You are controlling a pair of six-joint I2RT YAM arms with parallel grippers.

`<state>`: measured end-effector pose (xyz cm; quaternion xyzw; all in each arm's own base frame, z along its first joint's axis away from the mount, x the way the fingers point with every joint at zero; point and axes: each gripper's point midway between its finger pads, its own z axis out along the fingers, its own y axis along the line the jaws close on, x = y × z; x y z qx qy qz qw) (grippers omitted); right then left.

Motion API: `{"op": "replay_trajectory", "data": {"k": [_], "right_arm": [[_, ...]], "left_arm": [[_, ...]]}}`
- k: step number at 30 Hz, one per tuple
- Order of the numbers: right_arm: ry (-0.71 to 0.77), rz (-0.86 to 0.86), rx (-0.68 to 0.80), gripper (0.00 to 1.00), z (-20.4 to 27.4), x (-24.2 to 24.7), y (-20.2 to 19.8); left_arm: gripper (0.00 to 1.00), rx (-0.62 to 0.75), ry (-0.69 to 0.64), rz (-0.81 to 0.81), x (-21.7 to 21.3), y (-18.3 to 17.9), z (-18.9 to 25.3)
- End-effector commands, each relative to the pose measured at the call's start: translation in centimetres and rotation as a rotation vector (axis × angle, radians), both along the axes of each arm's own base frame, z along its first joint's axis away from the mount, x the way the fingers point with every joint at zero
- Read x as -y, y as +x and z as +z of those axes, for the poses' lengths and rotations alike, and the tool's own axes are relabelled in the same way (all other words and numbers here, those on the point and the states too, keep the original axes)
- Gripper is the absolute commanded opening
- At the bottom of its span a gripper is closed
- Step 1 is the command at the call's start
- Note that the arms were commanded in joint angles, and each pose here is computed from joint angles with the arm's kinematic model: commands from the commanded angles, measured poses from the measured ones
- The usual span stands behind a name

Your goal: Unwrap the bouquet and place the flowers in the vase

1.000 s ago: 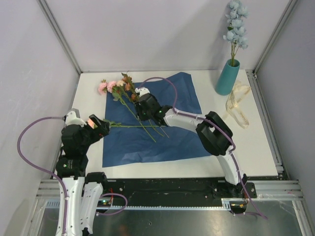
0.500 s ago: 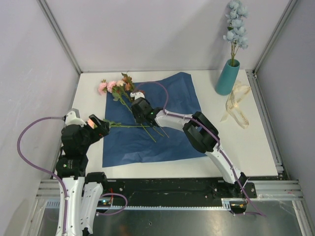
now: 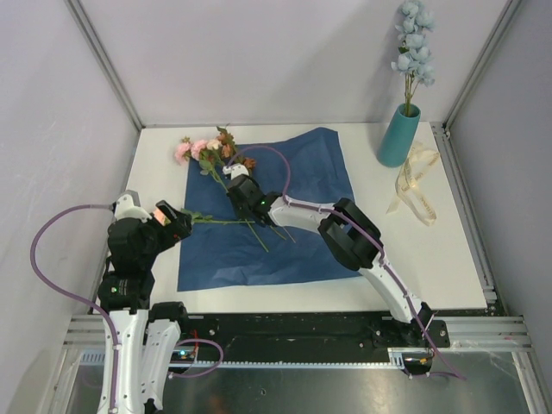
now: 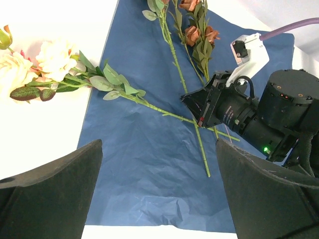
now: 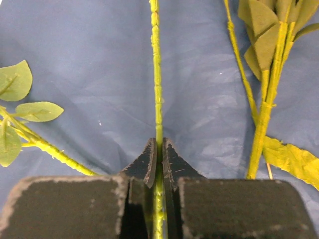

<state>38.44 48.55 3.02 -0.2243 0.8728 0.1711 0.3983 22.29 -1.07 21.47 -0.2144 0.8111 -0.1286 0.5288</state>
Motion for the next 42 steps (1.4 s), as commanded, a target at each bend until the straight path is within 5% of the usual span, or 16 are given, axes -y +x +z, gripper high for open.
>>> {"op": "replay_trajectory", "data": {"k": [1,24,33,42], "right_arm": [[0.085,0.023,0.106,0.01,5.2,-1.3,0.1],[0.500,0.094,0.459,0.00,27.7,2.4,-2.9],[0.565,0.005,0.721,0.00,34.8,9.9,-1.8],[0.575,-0.130,1.024,0.00,40.6,23.9,1.2]], "left_arm": [[1.00,0.049,-0.001,0.018,-0.3,0.2,1.8],[1.00,0.050,-0.004,0.011,-0.2,0.2,1.9],[1.00,0.049,-0.005,0.009,-0.2,0.3,1.9],[1.00,0.044,-0.005,0.010,-0.2,0.3,1.7]]}}
